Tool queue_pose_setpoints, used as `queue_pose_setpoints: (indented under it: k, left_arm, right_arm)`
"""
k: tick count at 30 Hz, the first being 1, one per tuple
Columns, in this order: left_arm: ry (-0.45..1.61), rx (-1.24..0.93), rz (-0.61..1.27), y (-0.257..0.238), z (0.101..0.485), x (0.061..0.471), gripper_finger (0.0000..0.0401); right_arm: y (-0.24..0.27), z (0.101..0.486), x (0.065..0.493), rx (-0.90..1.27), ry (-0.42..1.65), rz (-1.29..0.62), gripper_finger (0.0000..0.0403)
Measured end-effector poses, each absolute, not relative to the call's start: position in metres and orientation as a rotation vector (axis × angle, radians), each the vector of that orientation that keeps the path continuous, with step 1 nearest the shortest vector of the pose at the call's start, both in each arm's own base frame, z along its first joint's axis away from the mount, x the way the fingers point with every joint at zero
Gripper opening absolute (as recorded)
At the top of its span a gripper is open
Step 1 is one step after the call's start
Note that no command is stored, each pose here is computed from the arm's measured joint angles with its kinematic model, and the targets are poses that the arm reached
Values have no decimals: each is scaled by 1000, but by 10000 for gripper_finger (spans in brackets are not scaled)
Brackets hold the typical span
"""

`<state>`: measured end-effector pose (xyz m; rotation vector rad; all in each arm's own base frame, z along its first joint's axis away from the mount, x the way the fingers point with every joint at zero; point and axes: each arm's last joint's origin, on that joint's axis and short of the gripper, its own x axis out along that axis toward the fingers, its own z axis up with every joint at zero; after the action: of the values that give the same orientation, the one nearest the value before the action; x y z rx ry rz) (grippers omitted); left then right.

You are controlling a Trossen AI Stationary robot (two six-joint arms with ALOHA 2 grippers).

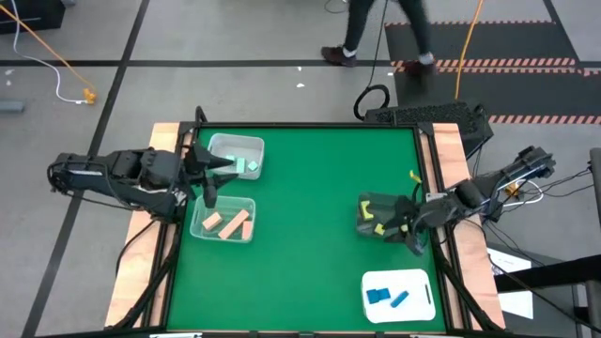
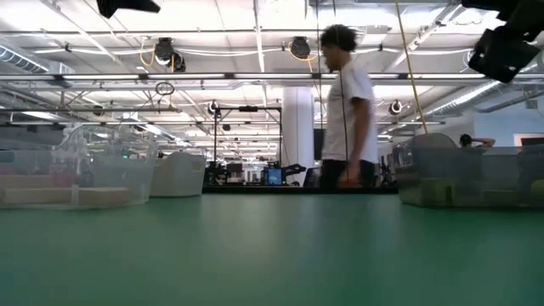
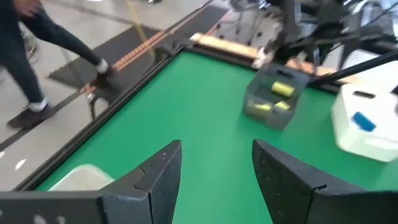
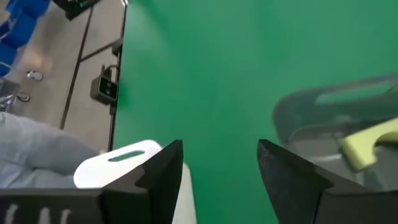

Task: Sort & place blocks by color
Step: Return to Home Position

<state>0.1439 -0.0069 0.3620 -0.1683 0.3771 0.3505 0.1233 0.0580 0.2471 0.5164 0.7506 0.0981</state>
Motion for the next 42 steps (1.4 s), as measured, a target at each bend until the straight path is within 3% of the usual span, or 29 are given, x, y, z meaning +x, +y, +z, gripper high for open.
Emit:
queue_pose_setpoints:
  k: [14, 30, 42]
  left_arm:
    - [428, -202, 440, 5, 344, 149, 198]
    - [330, -219, 424, 4, 317, 166, 198]
    - [327, -221, 426, 4, 317, 166, 198]
  right_arm:
    - [24, 260, 115, 298, 556, -53, 196]
    - [-7, 267, 106, 97, 441, -227, 196]
    - [-29, 205, 125, 99, 131, -379, 196]
